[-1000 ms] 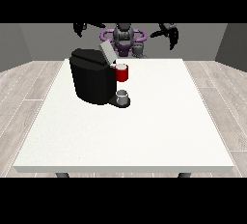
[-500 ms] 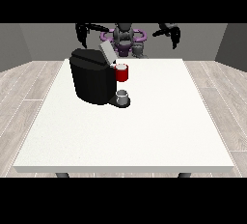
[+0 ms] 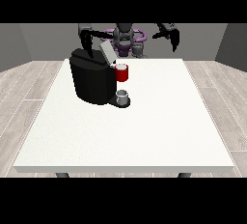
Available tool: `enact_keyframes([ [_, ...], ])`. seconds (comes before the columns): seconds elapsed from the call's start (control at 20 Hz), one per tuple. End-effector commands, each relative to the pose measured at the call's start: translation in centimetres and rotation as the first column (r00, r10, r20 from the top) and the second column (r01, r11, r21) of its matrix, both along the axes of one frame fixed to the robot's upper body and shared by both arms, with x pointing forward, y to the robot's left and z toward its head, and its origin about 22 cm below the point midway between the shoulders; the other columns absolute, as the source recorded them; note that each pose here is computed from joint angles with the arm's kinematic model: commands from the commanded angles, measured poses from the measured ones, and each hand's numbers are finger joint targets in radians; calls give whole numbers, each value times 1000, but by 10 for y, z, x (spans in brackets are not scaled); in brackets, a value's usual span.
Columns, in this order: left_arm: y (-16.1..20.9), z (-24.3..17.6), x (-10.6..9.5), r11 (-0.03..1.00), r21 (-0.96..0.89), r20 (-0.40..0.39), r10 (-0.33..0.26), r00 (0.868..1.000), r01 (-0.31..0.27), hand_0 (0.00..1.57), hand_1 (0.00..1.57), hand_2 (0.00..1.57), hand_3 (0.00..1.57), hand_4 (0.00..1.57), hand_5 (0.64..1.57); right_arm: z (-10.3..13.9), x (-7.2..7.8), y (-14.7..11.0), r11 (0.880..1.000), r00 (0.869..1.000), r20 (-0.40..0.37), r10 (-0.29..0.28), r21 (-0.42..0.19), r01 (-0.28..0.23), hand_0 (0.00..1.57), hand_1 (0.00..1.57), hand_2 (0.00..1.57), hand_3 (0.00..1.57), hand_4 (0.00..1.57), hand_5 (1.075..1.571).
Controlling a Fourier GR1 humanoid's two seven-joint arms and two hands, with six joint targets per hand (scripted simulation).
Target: Insert the coffee pod into the coffee machine and close the lid
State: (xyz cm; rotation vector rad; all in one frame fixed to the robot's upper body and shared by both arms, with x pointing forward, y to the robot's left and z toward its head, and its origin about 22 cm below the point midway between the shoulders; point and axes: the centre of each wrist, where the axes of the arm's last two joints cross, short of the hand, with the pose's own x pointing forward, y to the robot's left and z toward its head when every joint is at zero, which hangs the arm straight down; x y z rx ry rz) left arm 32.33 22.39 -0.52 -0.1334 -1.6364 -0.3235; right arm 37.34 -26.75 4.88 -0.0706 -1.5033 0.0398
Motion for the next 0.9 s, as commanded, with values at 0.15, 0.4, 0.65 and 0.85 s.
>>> enact_keyframes([
  [0.15, 20, 21, -17, 1000, -2, 7, 1, 1000, -1, 0, 0, 0, 0, 360, 1571, 5, 10, 5, 999, 999, 16, 41, -27, -41, 0, 0, 0, 0, 0, 1571],
  [0.4, 11, 15, -23, 997, -5, 50, 72, 996, -72, 0, 0, 0, 0, 376, 1571, 27, 23, 53, 992, 991, 48, 121, -48, -119, 0, 0, 0, 0, 0, 1571],
  [0.65, 32, 51, -13, 997, 36, 102, 66, 993, -70, 0, 0, 0, 0, 331, 1571, 40, 33, 28, 992, 988, 107, 107, -83, -98, 0, 0, 0, 0, 163, 1571],
  [0.85, 28, 31, -17, 997, 29, 89, 75, 993, -78, 0, 0, 0, 0, 347, 1571, 68, 41, 69, 981, 968, 182, 173, -123, -152, 0, 0, 0, 0, 161, 1571],
])
